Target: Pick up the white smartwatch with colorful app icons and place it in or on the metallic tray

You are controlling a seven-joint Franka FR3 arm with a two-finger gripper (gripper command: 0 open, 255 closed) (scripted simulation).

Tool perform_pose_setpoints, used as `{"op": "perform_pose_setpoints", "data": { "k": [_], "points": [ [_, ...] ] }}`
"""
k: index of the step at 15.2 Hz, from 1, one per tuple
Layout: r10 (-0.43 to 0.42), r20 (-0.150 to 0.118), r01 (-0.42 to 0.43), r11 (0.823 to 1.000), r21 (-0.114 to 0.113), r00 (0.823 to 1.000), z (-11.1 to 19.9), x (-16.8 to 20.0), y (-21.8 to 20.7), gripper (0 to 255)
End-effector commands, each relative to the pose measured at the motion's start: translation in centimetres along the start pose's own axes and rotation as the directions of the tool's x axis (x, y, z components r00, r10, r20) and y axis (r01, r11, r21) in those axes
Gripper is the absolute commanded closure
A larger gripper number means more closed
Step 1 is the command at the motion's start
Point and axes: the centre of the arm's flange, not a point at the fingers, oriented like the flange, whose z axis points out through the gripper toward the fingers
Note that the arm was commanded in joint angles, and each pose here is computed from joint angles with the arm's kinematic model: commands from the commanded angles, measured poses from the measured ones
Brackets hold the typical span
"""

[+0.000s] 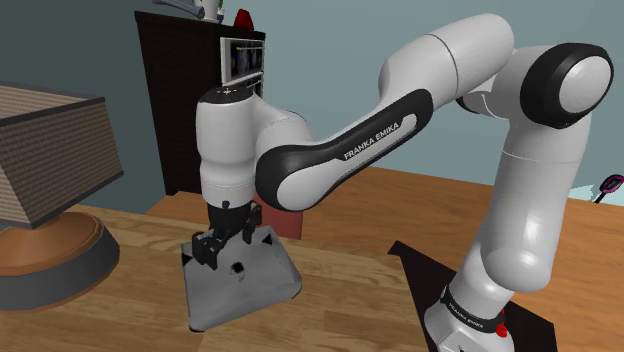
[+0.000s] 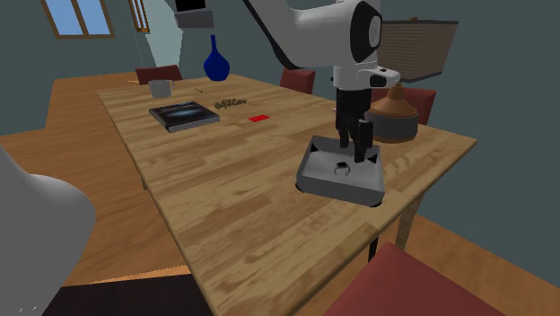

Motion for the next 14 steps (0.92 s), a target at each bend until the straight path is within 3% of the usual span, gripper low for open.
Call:
{"op": "perform_pose_setpoints", "data": {
  "k": [1, 2, 6, 14],
  "points": [
    [0.000, 0.000, 0.000, 1.000, 0.000, 1.000, 0.0, 0.0, 0.0, 0],
    [0.000, 0.000, 0.000, 1.000, 0.000, 1.000, 0.0, 0.0, 0.0, 0],
    [0.000, 0.000, 0.000, 1.000, 0.000, 1.000, -5.0, 0.0, 0.0, 0],
    [0.000, 0.000, 0.000, 1.000, 0.000, 1.000, -5.0, 0.0, 0.0, 0]
  ]
}}
